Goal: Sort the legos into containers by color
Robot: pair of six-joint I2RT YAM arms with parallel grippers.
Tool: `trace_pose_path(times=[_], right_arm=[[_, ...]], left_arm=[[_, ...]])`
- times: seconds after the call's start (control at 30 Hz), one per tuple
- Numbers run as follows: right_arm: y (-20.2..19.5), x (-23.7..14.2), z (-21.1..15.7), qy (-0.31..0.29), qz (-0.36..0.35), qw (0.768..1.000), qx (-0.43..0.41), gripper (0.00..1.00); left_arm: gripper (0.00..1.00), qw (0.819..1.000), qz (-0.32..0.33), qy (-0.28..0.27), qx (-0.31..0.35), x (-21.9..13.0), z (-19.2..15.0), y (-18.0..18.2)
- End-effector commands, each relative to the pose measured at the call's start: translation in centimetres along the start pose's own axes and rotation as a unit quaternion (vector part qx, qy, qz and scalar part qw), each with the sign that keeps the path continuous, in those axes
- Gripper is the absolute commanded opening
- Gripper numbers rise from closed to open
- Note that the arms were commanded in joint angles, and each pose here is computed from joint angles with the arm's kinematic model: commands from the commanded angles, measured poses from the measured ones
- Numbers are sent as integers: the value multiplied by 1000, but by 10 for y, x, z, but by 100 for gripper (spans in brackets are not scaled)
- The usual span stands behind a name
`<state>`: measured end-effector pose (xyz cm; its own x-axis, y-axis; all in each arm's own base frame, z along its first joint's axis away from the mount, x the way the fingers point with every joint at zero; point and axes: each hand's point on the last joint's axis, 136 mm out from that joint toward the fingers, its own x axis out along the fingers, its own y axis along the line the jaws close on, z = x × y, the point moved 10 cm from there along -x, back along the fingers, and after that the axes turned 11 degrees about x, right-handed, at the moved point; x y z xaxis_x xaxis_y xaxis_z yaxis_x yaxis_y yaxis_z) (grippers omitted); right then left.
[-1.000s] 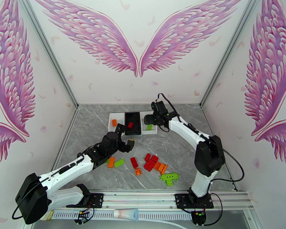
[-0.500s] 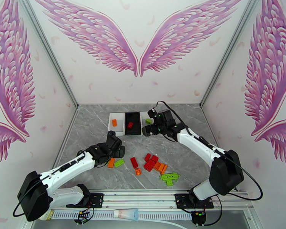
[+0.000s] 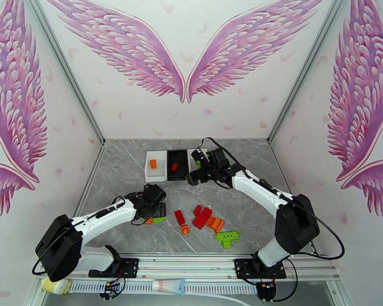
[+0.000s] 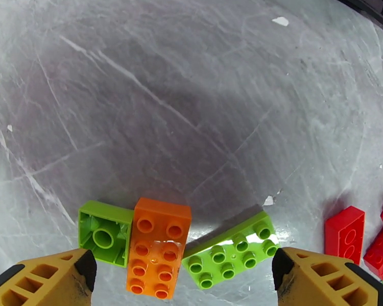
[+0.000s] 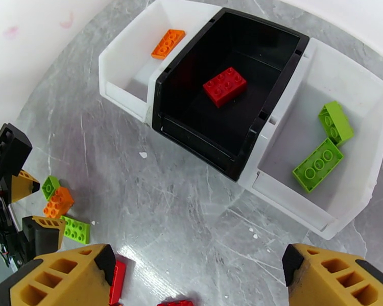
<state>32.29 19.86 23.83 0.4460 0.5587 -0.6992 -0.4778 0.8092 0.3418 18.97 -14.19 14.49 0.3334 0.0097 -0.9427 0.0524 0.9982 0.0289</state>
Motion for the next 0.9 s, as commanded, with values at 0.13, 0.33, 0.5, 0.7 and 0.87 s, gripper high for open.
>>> trace_pose_path(times=[0.13,0.33,0.5,0.7,0.87], right_arm=[[2,1,2,17,3,1000,-9,90],[2,1,2,14,1,1000,0,89],[2,2,2,14,1,1000,12,89],[2,4,-1,19,0,1000,24,89],[2,3,-1,19,-2,999,27,89]], left_arm=[[89,999,-11,12,-30,7,-15,12],[86,999,-30,20,-30,16,-19,14],[77,999,-29,25,-31,25,-8,12],[63,997,-32,24,-58,29,-1,19],[57,998,-18,30,-58,32,-3,23]])
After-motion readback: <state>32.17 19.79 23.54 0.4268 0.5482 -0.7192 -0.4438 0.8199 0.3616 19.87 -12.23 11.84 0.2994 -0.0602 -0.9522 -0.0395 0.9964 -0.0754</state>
